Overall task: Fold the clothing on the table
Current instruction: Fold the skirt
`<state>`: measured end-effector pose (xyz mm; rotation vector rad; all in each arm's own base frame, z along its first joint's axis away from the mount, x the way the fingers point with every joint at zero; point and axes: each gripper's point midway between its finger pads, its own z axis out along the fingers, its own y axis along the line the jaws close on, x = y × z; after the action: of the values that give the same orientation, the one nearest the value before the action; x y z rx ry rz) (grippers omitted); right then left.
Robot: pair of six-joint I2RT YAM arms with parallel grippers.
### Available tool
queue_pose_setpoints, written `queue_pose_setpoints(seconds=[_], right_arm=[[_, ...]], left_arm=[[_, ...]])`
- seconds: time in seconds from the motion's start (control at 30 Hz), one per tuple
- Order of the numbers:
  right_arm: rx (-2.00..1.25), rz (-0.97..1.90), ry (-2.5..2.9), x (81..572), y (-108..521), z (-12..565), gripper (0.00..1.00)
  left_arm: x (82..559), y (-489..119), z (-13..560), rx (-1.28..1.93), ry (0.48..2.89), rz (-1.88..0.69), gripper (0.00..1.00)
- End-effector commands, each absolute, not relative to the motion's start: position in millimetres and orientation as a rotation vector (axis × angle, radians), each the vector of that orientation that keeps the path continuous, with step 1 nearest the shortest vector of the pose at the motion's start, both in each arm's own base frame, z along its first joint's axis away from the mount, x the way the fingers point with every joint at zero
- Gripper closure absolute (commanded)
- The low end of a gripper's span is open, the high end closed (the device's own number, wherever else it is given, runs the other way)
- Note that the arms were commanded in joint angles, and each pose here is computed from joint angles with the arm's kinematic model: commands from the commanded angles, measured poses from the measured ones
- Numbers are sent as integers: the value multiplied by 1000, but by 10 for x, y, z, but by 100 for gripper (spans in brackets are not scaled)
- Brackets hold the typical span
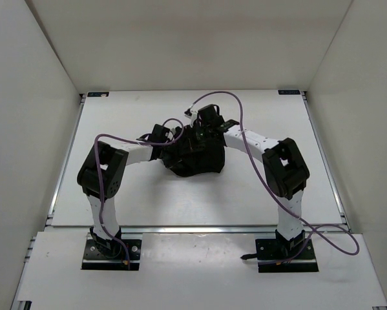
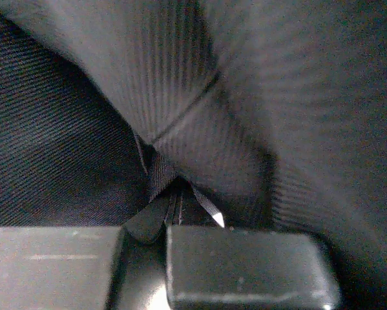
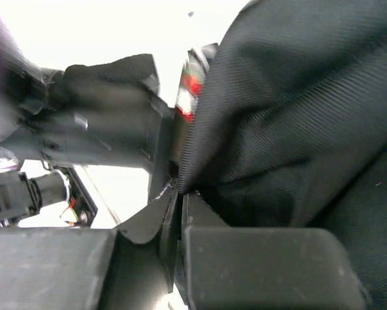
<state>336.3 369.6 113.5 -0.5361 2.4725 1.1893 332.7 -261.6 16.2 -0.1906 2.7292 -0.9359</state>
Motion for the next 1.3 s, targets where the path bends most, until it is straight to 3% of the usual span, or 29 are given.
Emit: queue_pose_setpoints(seconds=[0.0, 0.13, 0.27, 0.37, 0.5, 0.6, 0.7, 0.8, 0.83, 0.87, 1.0, 1.07, 1.27], right_arm=[[-596, 1240, 2327, 3477, 3962, 1560, 100], [-556, 1215, 2417, 3433, 3903, 1312, 100], [-499, 1212, 2485, 3414, 3780, 1109, 83], [-520, 1243, 2446, 3479, 3792, 1273, 70], [-630, 1177, 2352, 3557, 3912, 1659, 35], [-623, 1201, 2257, 3667, 3939, 2157, 32], [-574, 1153, 2148, 3817, 3798, 2595, 39], [-481, 1060, 2149, 3939, 3493, 2578, 77], [-437, 1040, 2181, 3965, 3355, 2466, 96], [-404, 1016, 2244, 3951, 3223, 2209, 100], [-354, 933, 2363, 3775, 2885, 1632, 100], [-346, 891, 2405, 3704, 2790, 1454, 100], [-369, 811, 2484, 3599, 2681, 968, 100]], left_arm=[[3187, -2595, 145, -170, 2756, -916, 100], [3243, -2502, 188, -215, 2736, -925, 100], [3224, -2368, 228, -251, 2723, -946, 100], [3239, -2259, 336, -226, 2707, -946, 100], [3350, -2097, 568, -170, 2678, -860, 100], [3375, -1986, 817, -195, 2621, -872, 100], [3386, -1722, 1018, -261, 2567, -839, 100], [3395, -1528, 1285, -281, 2505, -797, 100], [3403, -1485, 1382, -282, 2478, -797, 100], [3377, -1510, 1468, -255, 2461, -822, 100], [3269, -1899, 1808, -75, 2323, -1024, 94], [3207, -2195, 1836, 42, 2269, -1066, 96], [3189, -2419, 1361, 123, 2327, -809, 100]])
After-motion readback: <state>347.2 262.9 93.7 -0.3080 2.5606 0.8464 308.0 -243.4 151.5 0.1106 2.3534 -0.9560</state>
